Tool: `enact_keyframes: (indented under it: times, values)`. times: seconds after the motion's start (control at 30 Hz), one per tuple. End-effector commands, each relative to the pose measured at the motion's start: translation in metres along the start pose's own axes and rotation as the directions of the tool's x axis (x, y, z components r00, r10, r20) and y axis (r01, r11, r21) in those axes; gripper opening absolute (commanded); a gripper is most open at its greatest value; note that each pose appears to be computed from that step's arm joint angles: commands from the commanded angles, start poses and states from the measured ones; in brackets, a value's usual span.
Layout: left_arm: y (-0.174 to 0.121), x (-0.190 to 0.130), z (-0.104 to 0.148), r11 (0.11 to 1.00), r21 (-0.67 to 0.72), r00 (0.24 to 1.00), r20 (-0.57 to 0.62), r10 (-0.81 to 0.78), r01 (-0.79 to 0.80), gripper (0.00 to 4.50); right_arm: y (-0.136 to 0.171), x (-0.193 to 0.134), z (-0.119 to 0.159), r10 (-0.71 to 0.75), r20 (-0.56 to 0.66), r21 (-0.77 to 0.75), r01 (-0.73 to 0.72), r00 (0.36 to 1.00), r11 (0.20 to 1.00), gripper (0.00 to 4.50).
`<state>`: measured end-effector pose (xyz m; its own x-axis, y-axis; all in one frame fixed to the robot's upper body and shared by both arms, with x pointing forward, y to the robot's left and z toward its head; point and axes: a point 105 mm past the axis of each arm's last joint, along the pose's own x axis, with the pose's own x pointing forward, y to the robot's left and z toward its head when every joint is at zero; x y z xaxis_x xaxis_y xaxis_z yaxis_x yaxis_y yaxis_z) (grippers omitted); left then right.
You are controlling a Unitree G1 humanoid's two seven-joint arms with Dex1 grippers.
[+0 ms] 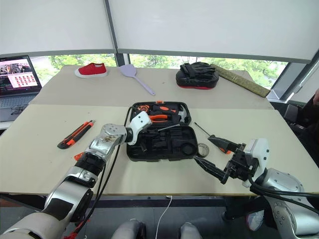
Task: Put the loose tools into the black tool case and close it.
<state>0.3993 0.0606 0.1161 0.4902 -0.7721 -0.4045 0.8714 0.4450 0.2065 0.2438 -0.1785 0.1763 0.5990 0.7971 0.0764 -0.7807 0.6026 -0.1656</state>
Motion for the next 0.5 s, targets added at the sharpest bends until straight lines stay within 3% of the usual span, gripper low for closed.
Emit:
enact_keyframes:
  times: [0.03, 0.2, 0.33, 0.5]
  values:
    - [-0.002, -0.014, 0.010, 0.999, -0.013, 0.997, 0.060, -0.048, 0.049, 0.05, 0.000, -0.005, 0.014, -0.019, 0.039, -0.050, 0.021, 0.999, 0.999, 4.50]
    - [0.009, -0.022, 0.023, 1.000, -0.009, 0.993, 0.120, -0.002, 0.003, 0.05, 0.000, -0.006, 0.013, -0.028, 0.037, -0.048, 0.030, 0.999, 0.998, 4.50]
    - [0.019, -0.010, 0.029, 0.996, -0.021, 0.987, 0.136, 0.091, -0.089, 0.05, 0.000, -0.003, 0.012, -0.025, 0.043, -0.046, 0.026, 0.999, 0.999, 4.50]
    - [0.014, 0.004, 0.024, 0.996, -0.039, 0.989, 0.116, 0.086, -0.082, 0.05, 0.001, -0.002, 0.012, -0.025, 0.045, -0.043, 0.027, 0.999, 0.999, 4.50]
